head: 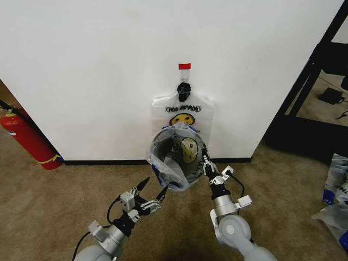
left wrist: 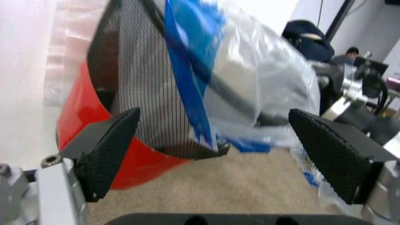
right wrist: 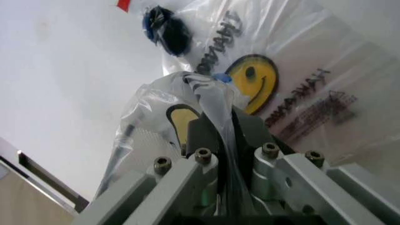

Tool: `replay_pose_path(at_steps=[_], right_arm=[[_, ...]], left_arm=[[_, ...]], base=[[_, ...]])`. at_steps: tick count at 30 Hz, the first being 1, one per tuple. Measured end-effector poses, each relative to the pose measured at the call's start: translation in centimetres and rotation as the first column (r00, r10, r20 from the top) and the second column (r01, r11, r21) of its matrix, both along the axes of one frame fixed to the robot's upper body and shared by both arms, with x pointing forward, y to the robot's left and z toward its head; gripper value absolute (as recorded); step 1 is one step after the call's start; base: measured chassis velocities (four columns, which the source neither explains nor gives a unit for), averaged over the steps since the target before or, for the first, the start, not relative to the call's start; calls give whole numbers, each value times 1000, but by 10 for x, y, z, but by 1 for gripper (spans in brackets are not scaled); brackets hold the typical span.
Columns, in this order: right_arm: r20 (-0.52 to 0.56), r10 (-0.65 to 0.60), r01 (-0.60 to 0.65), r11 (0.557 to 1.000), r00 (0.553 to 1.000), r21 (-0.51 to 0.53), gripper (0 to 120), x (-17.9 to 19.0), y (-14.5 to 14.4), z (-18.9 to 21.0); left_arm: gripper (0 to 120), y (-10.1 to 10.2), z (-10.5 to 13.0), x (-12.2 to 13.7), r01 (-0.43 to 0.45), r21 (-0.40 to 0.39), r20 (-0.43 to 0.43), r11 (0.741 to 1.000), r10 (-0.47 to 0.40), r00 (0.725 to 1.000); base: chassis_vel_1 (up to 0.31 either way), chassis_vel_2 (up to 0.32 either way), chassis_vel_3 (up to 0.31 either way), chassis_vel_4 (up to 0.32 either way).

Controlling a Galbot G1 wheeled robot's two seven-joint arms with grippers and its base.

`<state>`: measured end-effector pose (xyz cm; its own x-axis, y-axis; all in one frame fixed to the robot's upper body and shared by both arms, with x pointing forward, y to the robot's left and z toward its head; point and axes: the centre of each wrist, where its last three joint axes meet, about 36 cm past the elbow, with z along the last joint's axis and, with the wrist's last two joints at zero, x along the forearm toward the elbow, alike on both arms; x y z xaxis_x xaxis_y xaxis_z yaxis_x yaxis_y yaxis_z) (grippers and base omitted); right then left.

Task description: Pick up the garbage bag from the wall and place it over the trash bin.

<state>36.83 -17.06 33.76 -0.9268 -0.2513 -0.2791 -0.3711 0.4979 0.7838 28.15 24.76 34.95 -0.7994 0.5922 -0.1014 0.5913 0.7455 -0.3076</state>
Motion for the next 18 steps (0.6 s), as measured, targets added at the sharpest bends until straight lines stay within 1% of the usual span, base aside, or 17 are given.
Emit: replay_pose_path(at_steps=[1,4,5,6,8,9,10,11,12,13,14,16,17,18], right_arm=[[0,0,0,1000,1000,0,2,0,0,0],[4,6,-6,1000,1000,-3,2,-1,2,0],[5,8,-8,1000,1000,-4,2,-1,2,0],[7,10,-10,1000,1000,-5,2,-1,3,-1],[9,13,-13,1000,1000,-7,2,-2,3,-1],[9,13,-13,1000,1000,-7,2,-2,3,-1],[13,16,-16,1000,1000,-8,2,-3,4,0],[14,17,-17,1000,1000,-9,2,-3,4,0],[16,18,-18,1000,1000,-12,2,-3,4,0],[18,19,-19,1000,1000,-13,2,-3,4,0],[20,19,-19,1000,1000,-13,2,-3,4,1],[24,19,-19,1000,1000,-14,2,-3,4,2],[24,19,-19,1000,1000,-14,2,-3,4,2],[26,19,-19,1000,999,-14,2,-3,4,3]], left_arm=[[93,0,0,0,0,0,0,1000,0,1000],[83,0,-2,2,6,15,8,1000,-6,1000],[81,0,-2,2,6,16,8,1000,-6,1000],[75,0,-2,2,6,17,9,1000,-6,1000],[69,0,-2,3,6,18,9,1000,-6,1000],[69,0,-2,3,6,18,9,1000,-6,1000],[62,0,-2,3,6,18,9,1000,-7,1000],[60,0,-2,3,7,18,8,1000,-7,1000],[51,0,-2,3,10,20,7,1000,-10,1000],[50,0,-2,3,11,21,8,1000,-11,1000],[45,0,-2,3,13,23,10,1000,-13,1000],[38,0,-2,3,16,26,10,1000,-16,1000],[38,0,-2,3,16,26,10,1000,-16,1000],[32,0,-3,3,18,28,11,999,-19,1000]], base=[[0,0,0,0],[0,0,0,0],[0,0,0,0],[0,0,0,0],[0,0,0,0],[0,0,0,0],[0,0,0,0],[0,0,0,0],[0,0,0,0],[0,0,0,0],[0,0,0,0],[0,0,0,0],[0,0,0,0],[0,0,0,0]])
